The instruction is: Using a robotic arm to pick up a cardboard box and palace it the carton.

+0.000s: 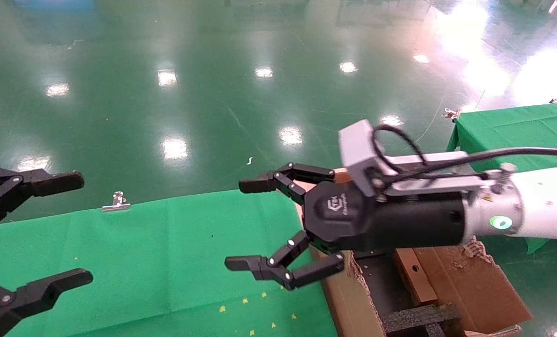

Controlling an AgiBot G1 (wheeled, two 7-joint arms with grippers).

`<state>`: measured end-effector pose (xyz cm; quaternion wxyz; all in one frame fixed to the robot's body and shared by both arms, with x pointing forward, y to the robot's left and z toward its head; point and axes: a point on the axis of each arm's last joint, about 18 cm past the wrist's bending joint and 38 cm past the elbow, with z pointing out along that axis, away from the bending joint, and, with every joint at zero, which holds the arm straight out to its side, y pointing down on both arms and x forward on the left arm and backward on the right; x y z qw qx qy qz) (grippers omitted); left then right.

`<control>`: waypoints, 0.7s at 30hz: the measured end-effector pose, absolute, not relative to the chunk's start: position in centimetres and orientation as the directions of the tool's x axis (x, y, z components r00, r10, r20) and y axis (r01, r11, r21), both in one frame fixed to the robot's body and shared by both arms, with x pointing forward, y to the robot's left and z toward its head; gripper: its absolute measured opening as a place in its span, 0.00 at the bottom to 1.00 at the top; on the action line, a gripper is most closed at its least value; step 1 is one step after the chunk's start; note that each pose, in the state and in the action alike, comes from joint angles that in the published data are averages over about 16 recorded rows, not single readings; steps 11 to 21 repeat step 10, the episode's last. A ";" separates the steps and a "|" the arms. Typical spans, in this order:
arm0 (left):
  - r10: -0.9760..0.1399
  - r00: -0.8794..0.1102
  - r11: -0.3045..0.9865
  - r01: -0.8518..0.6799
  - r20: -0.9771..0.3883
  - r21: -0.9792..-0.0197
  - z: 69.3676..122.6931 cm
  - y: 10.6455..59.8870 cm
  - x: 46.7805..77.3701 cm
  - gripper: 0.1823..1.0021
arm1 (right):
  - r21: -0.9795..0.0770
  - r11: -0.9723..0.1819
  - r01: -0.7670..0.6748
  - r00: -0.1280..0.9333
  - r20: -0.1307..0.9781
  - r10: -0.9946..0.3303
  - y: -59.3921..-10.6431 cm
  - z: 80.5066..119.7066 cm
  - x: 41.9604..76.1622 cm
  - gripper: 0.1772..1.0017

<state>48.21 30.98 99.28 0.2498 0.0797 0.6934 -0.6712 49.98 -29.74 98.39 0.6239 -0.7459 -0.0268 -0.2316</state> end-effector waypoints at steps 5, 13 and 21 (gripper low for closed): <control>-0.225 -0.862 0.086 0.446 -0.453 -0.891 99.3 31.0 48.2 1.00 | -0.898 -0.154 0.411 0.877 0.436 -0.202 -30.0 98.9 48.5 1.00; -0.225 -0.862 0.086 0.446 -0.453 -0.891 99.3 31.0 48.2 1.00 | -0.881 -0.112 0.460 0.862 0.474 -0.179 -30.2 99.2 47.6 1.00; -0.225 -0.862 0.086 0.446 -0.453 -0.891 99.3 31.0 48.2 1.00 | -0.881 -0.112 0.460 0.862 0.474 -0.179 -30.2 99.2 47.6 1.00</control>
